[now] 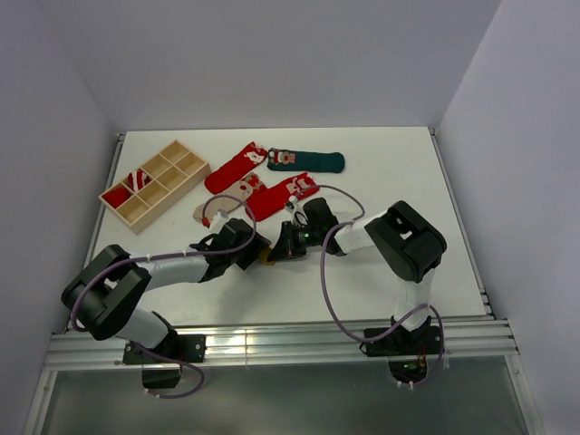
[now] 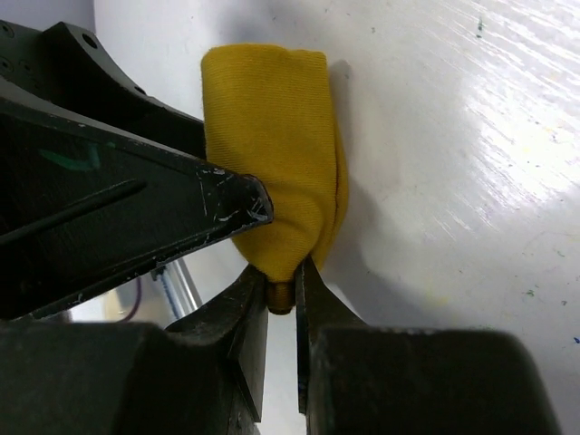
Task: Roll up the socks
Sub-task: Pick up the sock at the center of the board.
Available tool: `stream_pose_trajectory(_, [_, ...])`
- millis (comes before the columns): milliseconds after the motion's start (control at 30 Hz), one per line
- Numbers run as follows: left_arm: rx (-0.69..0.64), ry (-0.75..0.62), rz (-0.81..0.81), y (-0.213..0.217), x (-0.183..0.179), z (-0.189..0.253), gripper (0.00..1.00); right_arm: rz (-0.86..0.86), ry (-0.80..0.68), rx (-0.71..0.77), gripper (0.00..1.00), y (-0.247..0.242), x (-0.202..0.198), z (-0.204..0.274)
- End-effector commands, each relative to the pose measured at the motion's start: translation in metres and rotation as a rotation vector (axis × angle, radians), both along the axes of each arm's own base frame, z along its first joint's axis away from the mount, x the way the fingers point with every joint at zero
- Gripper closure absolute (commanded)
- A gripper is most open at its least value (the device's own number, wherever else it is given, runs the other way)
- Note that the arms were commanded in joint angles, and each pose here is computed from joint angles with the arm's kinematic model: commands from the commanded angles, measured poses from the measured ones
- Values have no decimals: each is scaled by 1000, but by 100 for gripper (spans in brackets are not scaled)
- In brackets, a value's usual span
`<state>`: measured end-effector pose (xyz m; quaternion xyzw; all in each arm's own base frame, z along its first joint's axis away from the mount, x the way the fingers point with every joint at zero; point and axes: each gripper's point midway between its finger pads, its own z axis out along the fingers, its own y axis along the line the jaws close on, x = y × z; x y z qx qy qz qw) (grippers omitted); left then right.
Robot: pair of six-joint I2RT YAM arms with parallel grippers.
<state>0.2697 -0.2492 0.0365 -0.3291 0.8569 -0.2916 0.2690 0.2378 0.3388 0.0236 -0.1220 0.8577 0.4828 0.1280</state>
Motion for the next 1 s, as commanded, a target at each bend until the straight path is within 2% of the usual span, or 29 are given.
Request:
stream_pose_trajectory(0, [107, 79, 26, 16, -10, -23, 36, -45, 183, -104, 100, -17, -20, -38])
stream_pose_trajectory(433, [263, 178, -5, 31, -21, -42, 42, -117, 363, -56, 100, -20, -24, -53])
stream_pose_trajectory(533, [286, 204, -24, 29, -23, -47, 48, -137, 374, -48, 100, -20, -22, -53])
stream_pose_trajectory(700, [318, 247, -57, 28, -27, -58, 64, -155, 354, -46, 100, -23, -17, -50])
stream_pose_trajectory(733, [324, 255, -59, 28, -28, -59, 78, -159, 347, -55, 98, -24, -17, -50])
stream_pose_trajectory(800, [333, 277, -68, 29, -31, -65, 91, -157, 294, -52, 83, -24, -12, -41])
stream_pose_trajectory(833, [332, 279, -71, 27, -30, -64, 99, -171, 281, -71, 72, -28, -11, -40])
stream_pose_trajectory(967, [369, 305, -86, 29, -32, -68, 100, -185, 167, -112, 54, -36, -1, -15])
